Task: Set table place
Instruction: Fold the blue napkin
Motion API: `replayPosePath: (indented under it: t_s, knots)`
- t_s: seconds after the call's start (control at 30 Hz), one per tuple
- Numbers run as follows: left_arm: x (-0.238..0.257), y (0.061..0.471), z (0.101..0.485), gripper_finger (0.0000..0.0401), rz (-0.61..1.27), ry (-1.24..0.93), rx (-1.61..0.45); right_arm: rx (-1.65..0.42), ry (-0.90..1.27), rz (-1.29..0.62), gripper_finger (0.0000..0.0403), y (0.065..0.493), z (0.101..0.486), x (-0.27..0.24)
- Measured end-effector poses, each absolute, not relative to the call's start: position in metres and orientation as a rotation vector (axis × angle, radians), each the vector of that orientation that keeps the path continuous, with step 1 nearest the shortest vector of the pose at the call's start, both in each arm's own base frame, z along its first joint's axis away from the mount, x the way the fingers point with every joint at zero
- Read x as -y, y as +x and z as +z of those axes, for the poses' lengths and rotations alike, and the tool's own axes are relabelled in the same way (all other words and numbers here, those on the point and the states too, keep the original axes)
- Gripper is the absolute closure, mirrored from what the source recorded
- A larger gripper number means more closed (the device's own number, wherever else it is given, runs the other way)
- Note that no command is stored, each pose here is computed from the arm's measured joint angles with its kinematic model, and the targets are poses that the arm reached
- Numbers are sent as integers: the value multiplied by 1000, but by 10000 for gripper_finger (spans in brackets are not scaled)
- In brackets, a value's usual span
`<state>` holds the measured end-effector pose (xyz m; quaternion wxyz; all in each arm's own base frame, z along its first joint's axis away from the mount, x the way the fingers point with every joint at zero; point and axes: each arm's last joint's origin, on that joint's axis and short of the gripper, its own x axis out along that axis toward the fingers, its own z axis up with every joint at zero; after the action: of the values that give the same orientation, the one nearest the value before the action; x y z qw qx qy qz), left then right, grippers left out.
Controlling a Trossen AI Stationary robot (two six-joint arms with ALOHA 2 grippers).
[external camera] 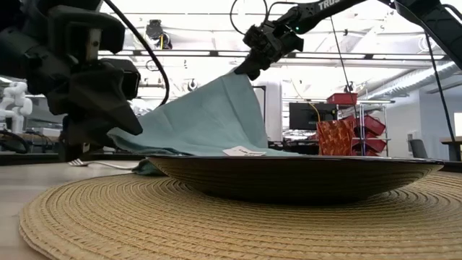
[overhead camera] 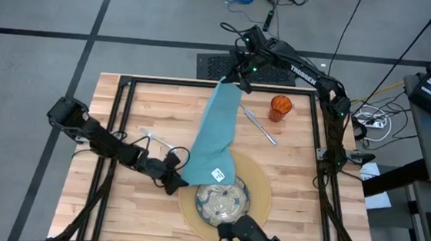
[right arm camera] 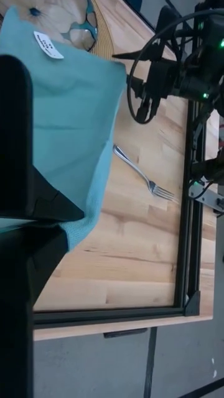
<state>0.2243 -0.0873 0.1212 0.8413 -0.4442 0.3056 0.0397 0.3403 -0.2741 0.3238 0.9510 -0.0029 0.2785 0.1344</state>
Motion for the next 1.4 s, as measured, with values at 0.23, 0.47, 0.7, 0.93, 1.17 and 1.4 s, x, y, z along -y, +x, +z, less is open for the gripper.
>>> replayPosePath:
  t_s: [0.23, 0.47, 0.7, 0.93, 1.17, 1.4]
  knots:
    - [91, 222, 120, 354, 104, -900, -643, -567, -2, 271, 403, 340, 324, 274]
    - [95, 228, 128, 400, 87, -798, -586, -567, 0, 272, 403, 340, 324, 274]
    - [101, 243, 150, 401, 40, -696, -496, -541, -30, 267, 403, 335, 339, 268]
    - [109, 262, 197, 401, -9, -542, -429, -456, -103, 237, 403, 312, 386, 248]
    - [119, 287, 261, 401, -46, -340, -361, -422, -148, 202, 403, 284, 425, 223]
    - [120, 303, 297, 401, -61, -251, -301, -402, -190, 145, 403, 260, 452, 204]
